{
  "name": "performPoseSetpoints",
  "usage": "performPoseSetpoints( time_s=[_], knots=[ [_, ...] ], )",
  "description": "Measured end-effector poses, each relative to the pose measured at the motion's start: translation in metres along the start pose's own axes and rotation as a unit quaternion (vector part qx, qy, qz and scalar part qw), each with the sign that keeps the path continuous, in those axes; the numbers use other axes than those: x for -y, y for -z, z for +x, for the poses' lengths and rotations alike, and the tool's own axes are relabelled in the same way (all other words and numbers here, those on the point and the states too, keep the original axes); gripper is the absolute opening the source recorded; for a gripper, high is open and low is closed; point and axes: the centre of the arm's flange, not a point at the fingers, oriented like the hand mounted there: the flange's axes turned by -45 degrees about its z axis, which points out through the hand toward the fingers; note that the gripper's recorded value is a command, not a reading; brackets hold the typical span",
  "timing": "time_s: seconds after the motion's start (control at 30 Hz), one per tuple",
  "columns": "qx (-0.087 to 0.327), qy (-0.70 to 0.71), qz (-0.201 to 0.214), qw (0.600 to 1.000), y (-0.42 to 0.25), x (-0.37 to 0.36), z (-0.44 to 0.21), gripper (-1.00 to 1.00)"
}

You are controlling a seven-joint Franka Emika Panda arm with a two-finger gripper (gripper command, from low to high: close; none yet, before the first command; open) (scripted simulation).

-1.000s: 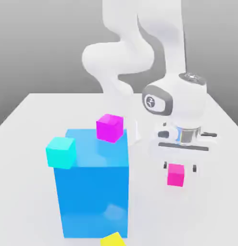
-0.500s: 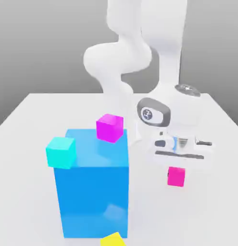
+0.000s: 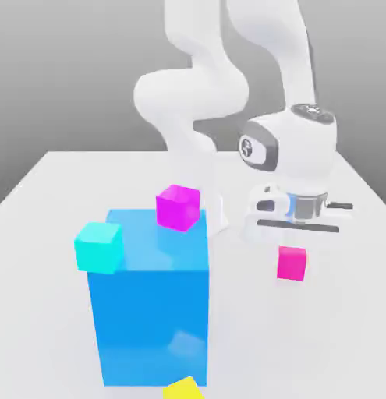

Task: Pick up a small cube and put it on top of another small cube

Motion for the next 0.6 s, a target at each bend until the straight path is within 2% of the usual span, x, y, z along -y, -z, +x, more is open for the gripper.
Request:
performPoseSetpoints(
  time_s=[0.1,0.3,0.47,0.6],
  knots=[
    [0.001,0.014,0.004,1.0,0.016,0.008,0.027,-1.0],
    [0.001,-0.032,0.006,0.999,0.079,-0.017,0.129,-1.0],
    [-0.002,-0.08,0.003,0.997,0.147,-0.076,0.205,-1.0],
    [-0.003,-0.147,0.0,0.989,0.208,-0.154,0.244,-1.0]
  ],
)
